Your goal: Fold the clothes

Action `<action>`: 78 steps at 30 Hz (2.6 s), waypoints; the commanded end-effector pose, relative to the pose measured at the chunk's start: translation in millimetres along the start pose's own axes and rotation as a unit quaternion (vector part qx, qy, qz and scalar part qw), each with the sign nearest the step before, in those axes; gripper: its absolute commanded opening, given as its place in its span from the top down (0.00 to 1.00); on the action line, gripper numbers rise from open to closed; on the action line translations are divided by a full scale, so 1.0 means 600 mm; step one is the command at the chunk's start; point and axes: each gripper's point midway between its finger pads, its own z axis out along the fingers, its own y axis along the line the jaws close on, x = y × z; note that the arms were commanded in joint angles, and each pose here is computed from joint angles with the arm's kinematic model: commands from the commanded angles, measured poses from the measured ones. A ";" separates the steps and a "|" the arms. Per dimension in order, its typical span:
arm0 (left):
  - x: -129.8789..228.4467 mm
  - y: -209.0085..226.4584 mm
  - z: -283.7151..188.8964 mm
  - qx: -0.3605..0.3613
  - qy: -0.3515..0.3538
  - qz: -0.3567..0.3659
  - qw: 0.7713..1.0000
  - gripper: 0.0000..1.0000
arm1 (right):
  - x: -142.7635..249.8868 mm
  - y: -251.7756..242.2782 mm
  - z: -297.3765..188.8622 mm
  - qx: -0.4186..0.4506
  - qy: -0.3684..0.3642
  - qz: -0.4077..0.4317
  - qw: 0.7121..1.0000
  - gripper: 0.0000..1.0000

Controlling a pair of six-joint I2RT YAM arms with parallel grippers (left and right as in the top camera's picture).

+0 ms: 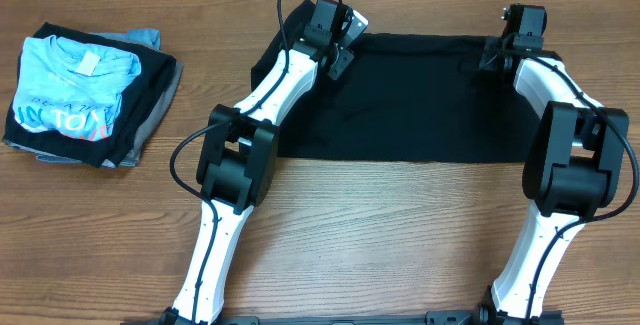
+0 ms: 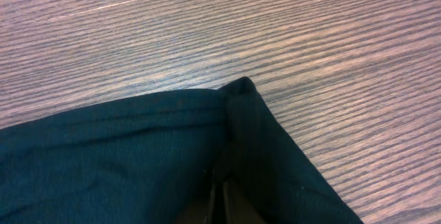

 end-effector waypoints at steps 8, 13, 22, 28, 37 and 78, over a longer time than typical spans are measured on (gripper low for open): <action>-0.054 0.044 -0.029 -0.060 -0.024 -0.008 0.998 0.96 | 0.000 -0.006 0.000 0.006 -0.001 0.003 1.000 0.96; -0.086 0.056 -0.060 -0.063 -0.032 -0.008 0.997 0.95 | -0.002 -0.006 0.000 0.006 -0.003 0.004 1.000 0.96; -0.041 0.056 -0.113 -0.048 0.062 0.000 0.997 0.96 | -0.007 -0.014 -0.026 0.014 0.011 -0.042 0.999 0.96; -0.055 0.077 -0.181 -0.045 0.075 0.001 0.996 0.96 | -0.028 -0.012 -0.078 0.000 0.010 -0.091 0.996 0.96; -0.029 0.069 -0.221 -0.029 0.119 0.014 0.992 0.95 | -0.067 -0.021 -0.173 -0.004 -0.009 -0.093 0.996 0.96; 0.130 -0.071 -0.270 0.057 0.340 -0.069 0.936 0.96 | 0.123 -0.162 -0.262 -0.132 0.215 -0.155 0.955 0.96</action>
